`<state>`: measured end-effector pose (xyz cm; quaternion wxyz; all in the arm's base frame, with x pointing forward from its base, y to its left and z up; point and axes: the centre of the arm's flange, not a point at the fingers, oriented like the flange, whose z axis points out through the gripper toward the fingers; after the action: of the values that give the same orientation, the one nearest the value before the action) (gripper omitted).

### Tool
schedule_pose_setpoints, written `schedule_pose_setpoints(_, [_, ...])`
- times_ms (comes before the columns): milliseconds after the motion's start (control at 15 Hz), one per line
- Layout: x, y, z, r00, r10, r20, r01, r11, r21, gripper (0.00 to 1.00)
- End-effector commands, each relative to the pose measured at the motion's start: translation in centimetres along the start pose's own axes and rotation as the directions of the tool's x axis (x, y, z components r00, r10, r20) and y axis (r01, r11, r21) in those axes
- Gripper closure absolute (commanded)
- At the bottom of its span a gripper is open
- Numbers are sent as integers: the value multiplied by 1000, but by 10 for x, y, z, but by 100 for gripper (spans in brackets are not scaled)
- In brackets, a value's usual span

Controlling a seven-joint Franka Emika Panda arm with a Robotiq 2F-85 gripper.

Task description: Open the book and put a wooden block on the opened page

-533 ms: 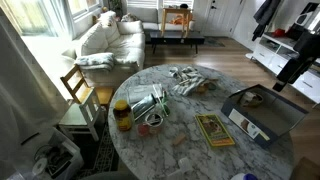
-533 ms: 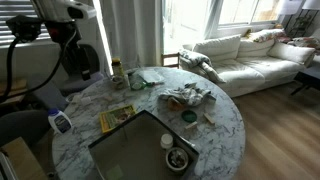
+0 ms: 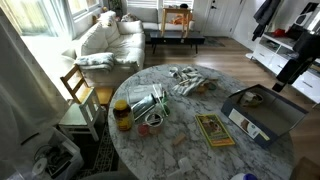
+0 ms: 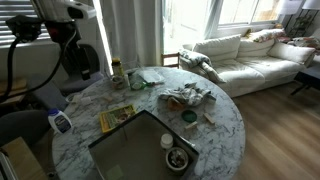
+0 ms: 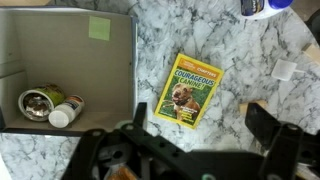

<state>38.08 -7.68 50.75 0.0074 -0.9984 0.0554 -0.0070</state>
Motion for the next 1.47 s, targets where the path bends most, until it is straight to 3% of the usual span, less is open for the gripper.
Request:
schedule_pose_setpoints(0, [21, -51, 33, 987, -153, 50, 150, 987, 58, 0])
schedule_pose_setpoints(200, [35, -118, 80, 946, -301, 120, 296, 954, 56, 0])
schedule_pose_setpoints(400, [39, -173, 141, 904, -372, 214, 396, 914, -84, 0])
schedule_pose_setpoints(467, [23, -149, 103, 924, -345, 163, 353, 935, -21, 0])
schedule_pose_setpoints(600, [26, -163, 122, 915, -356, 192, 368, 929, -28, 0])
schedule_pose_setpoints(1067, [29, -152, 103, 928, -340, 151, 348, 937, -28, 0])
schedule_pose_setpoints(1267, [42, -151, 149, 927, -329, 182, 312, 943, 117, 0])
schedule_pose_setpoints(1400, [48, -153, 177, 932, -316, 176, 294, 945, 144, 0])
